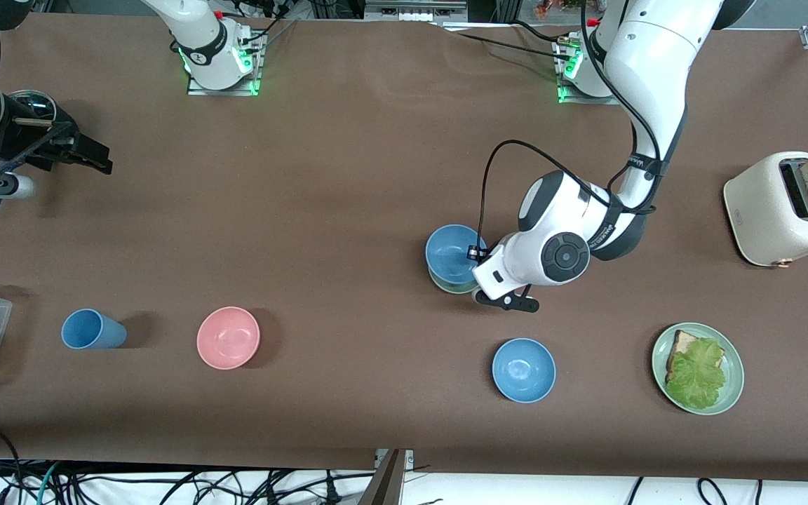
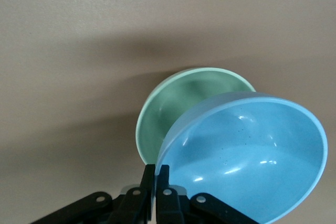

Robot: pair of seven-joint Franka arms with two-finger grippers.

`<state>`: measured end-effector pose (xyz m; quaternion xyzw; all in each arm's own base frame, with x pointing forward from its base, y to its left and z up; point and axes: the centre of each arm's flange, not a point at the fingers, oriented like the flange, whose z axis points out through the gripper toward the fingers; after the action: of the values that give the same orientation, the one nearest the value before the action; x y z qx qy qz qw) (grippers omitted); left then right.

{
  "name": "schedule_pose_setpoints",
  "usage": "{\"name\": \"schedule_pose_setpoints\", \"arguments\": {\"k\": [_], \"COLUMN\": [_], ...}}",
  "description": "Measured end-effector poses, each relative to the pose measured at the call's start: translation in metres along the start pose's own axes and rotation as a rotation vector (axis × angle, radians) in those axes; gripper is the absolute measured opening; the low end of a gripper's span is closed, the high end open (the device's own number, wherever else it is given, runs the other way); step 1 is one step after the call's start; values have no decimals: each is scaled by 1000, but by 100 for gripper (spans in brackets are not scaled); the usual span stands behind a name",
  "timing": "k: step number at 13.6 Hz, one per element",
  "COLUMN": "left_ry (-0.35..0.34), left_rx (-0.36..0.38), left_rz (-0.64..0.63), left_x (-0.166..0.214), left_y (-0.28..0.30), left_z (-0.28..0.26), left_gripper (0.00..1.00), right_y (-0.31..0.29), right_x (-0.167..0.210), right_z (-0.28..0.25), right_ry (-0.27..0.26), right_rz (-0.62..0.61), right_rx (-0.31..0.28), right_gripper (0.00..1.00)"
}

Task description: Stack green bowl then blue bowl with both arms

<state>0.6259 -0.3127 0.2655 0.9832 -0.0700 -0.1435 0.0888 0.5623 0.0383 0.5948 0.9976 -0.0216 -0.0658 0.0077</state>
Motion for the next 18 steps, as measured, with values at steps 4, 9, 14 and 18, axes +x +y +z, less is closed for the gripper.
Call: {"name": "schedule_pose_setpoints", "arguments": {"k": [4, 9, 14, 18], "left_ry": [-2, 20, 110, 183], "left_rx": [19, 15, 5, 164], "left_rz": [6, 15, 19, 32], "left_x": [2, 4, 17, -13], "left_y": [-2, 4, -30, -68], "left_z": [6, 8, -46, -152], "left_gripper": [4, 49, 99, 100], "right_y": [0, 0, 0, 0], "right_x": [0, 0, 0, 0], "right_z": [0, 0, 0, 0], "right_ry": [0, 0, 0, 0], "right_rz": [0, 0, 0, 0], "right_rx": [0, 1, 1, 1], "right_gripper": [100, 100, 100, 100]}}
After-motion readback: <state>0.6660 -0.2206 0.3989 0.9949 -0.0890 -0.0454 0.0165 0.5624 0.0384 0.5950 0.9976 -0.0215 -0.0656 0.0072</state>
